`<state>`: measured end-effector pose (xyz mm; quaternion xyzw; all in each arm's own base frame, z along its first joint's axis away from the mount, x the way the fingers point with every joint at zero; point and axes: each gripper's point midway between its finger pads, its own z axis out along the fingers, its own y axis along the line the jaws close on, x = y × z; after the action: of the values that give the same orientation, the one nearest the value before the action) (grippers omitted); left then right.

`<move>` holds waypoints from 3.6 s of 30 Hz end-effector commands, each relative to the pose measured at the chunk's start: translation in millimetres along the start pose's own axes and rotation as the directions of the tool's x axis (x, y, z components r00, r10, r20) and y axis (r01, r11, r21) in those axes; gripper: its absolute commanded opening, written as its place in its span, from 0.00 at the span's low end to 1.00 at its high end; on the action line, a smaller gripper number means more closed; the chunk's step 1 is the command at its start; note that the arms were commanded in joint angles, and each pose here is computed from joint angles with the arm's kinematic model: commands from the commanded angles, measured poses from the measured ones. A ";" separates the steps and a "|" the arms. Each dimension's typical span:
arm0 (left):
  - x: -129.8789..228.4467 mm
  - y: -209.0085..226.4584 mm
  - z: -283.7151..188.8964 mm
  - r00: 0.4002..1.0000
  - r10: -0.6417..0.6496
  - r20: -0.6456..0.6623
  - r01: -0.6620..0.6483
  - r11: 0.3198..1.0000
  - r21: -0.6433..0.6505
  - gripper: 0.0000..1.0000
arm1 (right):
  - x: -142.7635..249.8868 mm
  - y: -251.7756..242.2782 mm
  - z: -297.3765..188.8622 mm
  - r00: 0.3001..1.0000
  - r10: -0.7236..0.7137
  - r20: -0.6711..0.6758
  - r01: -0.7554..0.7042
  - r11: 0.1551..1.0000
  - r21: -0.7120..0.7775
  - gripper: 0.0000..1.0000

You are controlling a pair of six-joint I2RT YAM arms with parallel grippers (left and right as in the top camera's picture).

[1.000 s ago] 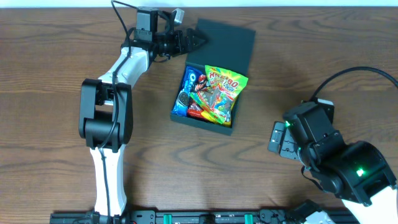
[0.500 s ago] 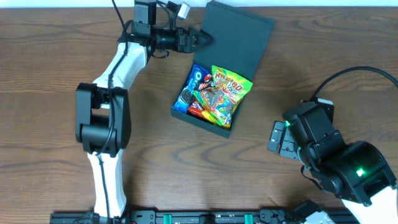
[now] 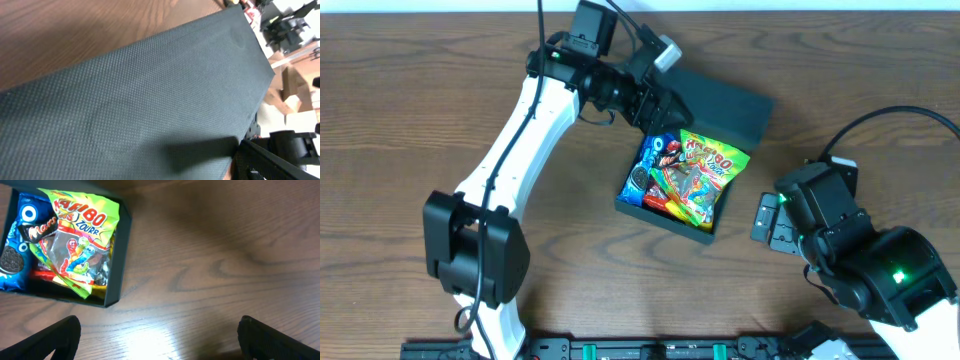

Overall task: Pack container
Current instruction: 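Swing the lid down over the box with the left gripper, then press the right gripper down on the lid to close it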

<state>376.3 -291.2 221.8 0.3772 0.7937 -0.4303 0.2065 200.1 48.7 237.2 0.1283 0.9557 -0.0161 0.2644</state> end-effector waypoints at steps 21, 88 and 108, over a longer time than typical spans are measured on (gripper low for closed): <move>30.7 -39.9 -58.3 0.992 0.004 -0.125 -0.022 0.990 -0.143 0.95 | -5.0 -6.4 0.4 0.999 0.010 0.032 -0.011 0.999 0.039 0.99; 98.4 -103.6 -112.2 0.942 -0.121 -0.315 -0.064 0.852 -0.519 0.95 | -17.4 46.3 -3.6 0.999 0.022 0.033 -0.015 0.977 -0.211 0.99; 176.2 -67.3 -156.1 0.938 -0.325 -0.118 0.095 0.572 -0.815 0.95 | -21.8 52.5 46.5 0.999 -0.028 -0.034 0.027 0.999 -0.034 0.99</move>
<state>216.7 -120.2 238.1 0.2346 0.9531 -0.0118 0.1910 249.3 91.1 211.9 0.1150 0.9616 0.0151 0.2486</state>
